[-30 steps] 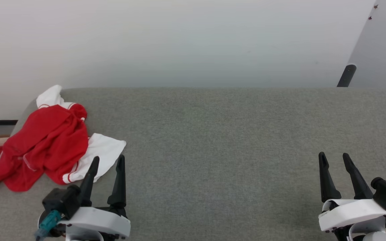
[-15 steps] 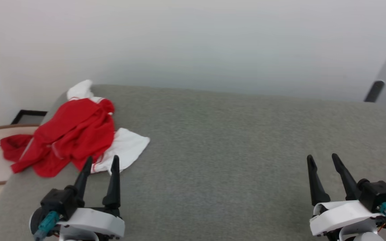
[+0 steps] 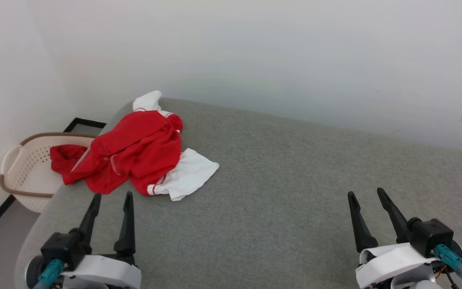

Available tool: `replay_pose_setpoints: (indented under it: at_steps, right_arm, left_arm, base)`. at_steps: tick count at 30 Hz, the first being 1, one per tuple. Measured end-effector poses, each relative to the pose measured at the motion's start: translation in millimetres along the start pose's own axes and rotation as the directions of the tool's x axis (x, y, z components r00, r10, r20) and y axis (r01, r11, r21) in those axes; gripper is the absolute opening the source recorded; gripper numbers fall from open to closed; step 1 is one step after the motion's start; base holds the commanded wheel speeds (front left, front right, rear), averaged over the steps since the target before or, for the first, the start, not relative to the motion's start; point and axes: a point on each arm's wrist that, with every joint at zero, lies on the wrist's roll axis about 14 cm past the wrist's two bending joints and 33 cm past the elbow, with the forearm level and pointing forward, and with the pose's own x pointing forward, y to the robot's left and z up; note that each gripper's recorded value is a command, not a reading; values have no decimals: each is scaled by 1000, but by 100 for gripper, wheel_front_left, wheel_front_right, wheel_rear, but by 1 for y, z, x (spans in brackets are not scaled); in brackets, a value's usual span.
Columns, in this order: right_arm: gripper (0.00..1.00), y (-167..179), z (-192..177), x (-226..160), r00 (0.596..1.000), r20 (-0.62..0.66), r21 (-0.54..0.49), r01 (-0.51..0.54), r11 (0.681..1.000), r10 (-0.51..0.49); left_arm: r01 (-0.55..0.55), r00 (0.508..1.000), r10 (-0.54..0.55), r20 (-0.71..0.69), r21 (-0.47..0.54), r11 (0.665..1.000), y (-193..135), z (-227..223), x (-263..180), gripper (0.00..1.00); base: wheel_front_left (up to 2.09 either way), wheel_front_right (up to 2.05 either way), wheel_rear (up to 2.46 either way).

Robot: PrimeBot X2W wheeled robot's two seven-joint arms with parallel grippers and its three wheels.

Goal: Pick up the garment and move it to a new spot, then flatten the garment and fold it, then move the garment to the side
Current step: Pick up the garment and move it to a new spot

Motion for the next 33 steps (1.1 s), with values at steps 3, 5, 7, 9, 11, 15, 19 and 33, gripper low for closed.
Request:
replay_pose_setpoints:
  at_steps: [3, 5, 7, 9, 11, 15, 19, 33]
  right_arm:
    - [100, 6, 0, 2, 1000, 1, 0, -16, 1000, 16]
    - [100, 6, 0, 2, 1000, -1, 1, -19, 1000, 19]
    - [100, 4, -1, 2, 1000, -4, 2, -14, 1000, 14]
    - [100, 0, -3, 1, 1000, -6, 2, -3, 1000, 3]
    - [100, -6, -4, 1, 1000, -11, 1, 9, 1000, -9]
    - [100, -18, -10, -2, 999, -25, -1, 36, 999, -36]
    - [100, -34, -11, 5, 998, -21, -8, 59, 998, -59]
    - [100, -87, -42, 21, 988, -62, -17, 143, 990, -143]
  left_arm:
    - [-12, 1000, 12, 5, -3, 1000, 5, 2, -3, 100]
    - [-14, 1000, 14, -2, -6, 1000, 6, 1, -1, 100]
    - [-4, 1000, 4, -9, -6, 1000, 6, 4, 6, 100]
    - [13, 1000, -13, -7, 7, 1000, 5, 9, 17, 100]
    - [28, 1000, -28, -7, 12, 1000, 6, 16, 30, 100]
    - [48, 998, -47, -50, 33, 998, 10, 23, 59, 100]
    - [59, 992, -55, -113, 32, 998, 16, 29, 96, 100]
    - [25, 809, -17, -587, 6, 1000, 33, -59, 191, 100]
  base:
    - [0, 0, 0]
    - [0, 0, 0]
    - [0, 0, 0]
    - [0, 0, 0]
    - [0, 0, 0]
    - [0, 0, 0]
    - [0, 0, 0]
    - [0, 0, 0]
